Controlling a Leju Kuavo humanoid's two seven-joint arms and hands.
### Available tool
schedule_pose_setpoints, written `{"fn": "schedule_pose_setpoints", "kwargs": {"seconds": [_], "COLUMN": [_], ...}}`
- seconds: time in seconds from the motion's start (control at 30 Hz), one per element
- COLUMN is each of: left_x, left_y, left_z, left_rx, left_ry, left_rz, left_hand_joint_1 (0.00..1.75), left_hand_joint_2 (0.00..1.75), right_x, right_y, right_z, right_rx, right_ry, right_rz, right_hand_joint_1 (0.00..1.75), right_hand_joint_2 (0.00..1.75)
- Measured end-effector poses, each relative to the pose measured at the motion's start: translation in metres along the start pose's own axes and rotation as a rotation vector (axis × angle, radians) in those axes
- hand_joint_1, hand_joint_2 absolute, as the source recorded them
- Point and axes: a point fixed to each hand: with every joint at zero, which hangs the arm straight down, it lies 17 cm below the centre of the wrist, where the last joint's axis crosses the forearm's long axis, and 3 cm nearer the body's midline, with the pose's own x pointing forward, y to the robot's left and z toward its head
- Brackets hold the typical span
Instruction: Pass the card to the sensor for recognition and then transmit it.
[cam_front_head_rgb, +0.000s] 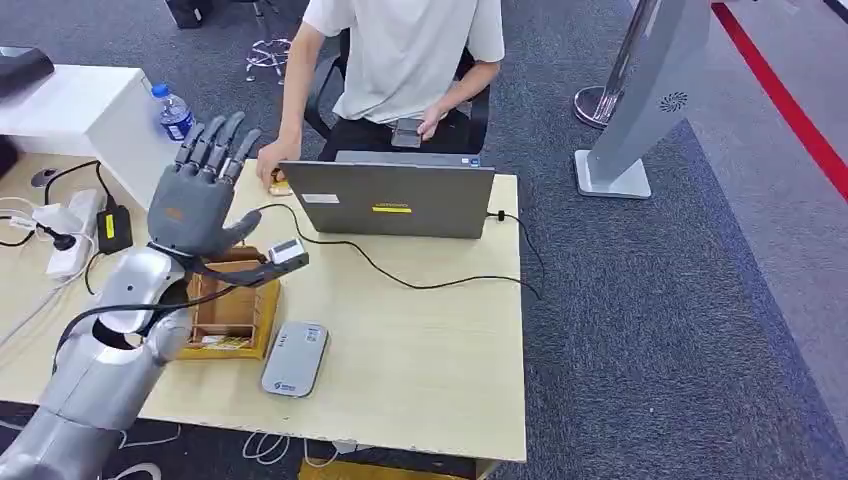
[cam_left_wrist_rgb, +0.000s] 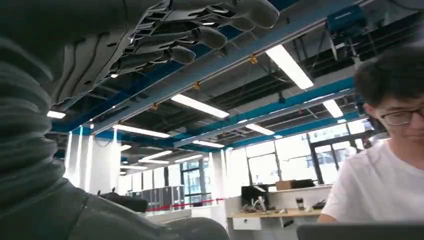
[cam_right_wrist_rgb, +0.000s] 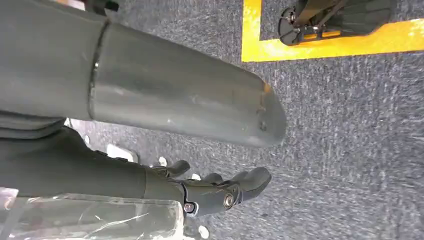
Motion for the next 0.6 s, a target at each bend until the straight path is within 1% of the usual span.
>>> {"fn": "schedule_pose_setpoints", "kwargs": {"seconds": [0.07,0.17,0.3,0.4,0.47,0.53,0.57,0.6], "left_x": [0.02,0.044,0.044,0.047,0.058,0.08,0.084,0.084], "left_y": [-0.004,-0.013,-0.013,-0.014,-0.018,-0.031,-0.037,-0.045], "left_z": [0.029,0.07,0.07,0.077,0.103,0.161,0.181,0.204], "left_rx": [-0.007,-0.031,-0.031,-0.033,-0.05,-0.103,-0.139,-0.187], "left_ry": [-0.043,-0.081,-0.081,-0.084,-0.099,-0.093,-0.071,-0.015], "left_rz": [0.005,0.025,0.025,0.024,0.015,-0.013,0.001,0.026], "left_hand_joint_1": [0.0,0.0,0.0,0.0,0.0,0.0,0.0,0.0], "left_hand_joint_2": [1.75,1.75,1.75,1.75,1.75,1.75,1.75,1.75], "right_x": [-0.001,-0.008,-0.008,-0.009,-0.01,-0.015,-0.017,-0.019], "right_y": [-0.002,-0.001,-0.001,-0.002,-0.002,-0.001,-0.001,-0.001], "right_z": [0.0,0.0,0.0,0.0,0.0,0.001,0.001,0.001], "right_rx": [-0.006,-0.009,-0.009,-0.011,-0.015,-0.021,-0.023,-0.023], "right_ry": [0.007,0.024,0.024,0.027,0.034,0.053,0.06,0.069], "right_rz": [-0.023,-0.048,-0.048,-0.054,-0.066,-0.099,-0.108,-0.124], "right_hand_joint_1": [0.0,0.0,0.0,0.0,0.0,0.0,0.0,0.0], "right_hand_joint_2": [0.0,0.0,0.0,0.0,0.0,0.0,0.0,0.0]}}
